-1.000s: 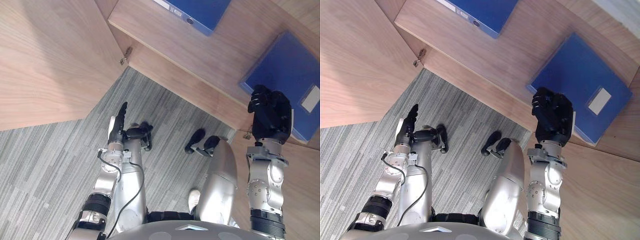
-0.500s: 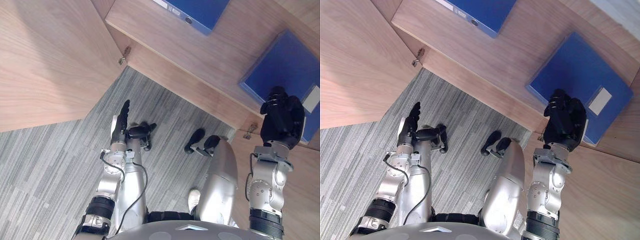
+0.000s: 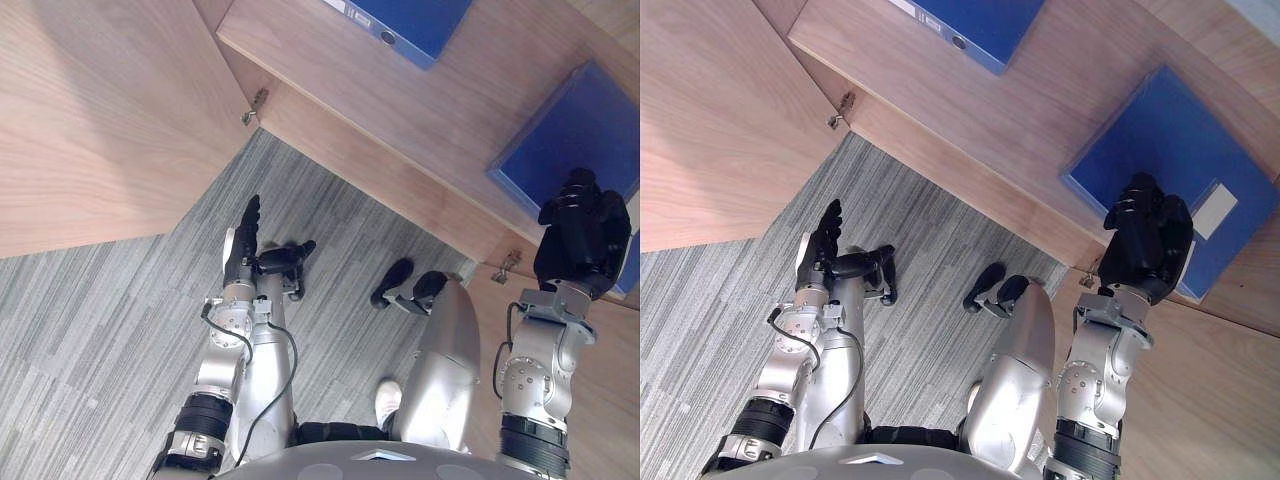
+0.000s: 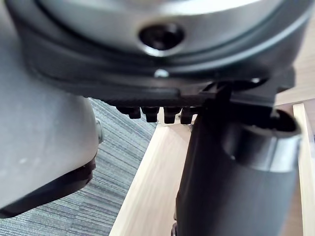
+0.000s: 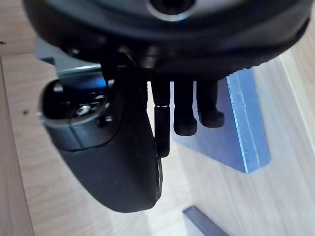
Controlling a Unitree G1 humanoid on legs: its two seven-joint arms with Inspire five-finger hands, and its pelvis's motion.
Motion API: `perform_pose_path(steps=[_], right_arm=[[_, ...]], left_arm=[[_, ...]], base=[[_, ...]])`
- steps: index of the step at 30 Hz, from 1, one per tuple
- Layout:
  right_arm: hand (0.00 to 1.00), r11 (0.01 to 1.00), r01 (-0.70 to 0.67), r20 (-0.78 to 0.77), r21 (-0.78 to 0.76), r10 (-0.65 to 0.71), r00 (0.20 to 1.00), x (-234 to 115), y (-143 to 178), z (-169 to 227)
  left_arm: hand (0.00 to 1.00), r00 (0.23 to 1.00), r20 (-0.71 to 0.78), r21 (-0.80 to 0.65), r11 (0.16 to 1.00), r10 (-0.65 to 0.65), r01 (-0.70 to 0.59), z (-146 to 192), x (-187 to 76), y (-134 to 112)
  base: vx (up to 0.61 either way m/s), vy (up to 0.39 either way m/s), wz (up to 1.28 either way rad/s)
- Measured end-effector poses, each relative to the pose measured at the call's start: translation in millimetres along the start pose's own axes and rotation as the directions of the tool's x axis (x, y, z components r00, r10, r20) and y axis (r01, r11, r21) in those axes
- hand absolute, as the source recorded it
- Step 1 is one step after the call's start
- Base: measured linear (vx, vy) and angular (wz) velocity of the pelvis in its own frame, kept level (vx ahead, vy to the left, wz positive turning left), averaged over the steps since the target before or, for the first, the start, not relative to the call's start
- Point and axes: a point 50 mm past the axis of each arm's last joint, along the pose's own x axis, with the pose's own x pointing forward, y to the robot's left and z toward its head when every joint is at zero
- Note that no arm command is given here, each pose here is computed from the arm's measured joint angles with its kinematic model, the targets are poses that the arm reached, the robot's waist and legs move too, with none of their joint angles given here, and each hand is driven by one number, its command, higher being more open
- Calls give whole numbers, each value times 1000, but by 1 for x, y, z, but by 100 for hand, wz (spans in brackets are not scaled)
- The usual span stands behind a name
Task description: Walk over to the cabinet, pick up the folder, carry it to the office cabinet, place the folder inside the office cabinet, then close the office cabinet door
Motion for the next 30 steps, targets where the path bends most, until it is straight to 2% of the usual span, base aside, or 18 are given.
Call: perform_pose_path(steps=[12, 30], right_arm=[[0, 998, 60, 24, 33, -61, 998, -2, -1, -1], [0, 985, 163, -41, 48, -161, 986, -17, -18, -13]], left_arm=[[100, 1000, 23, -21, 1000, 0, 1, 6, 0, -1], [100, 997, 70, -45, 999, 18, -15, 17, 1, -4]], base=[[0, 0, 0], [2, 0, -1]])
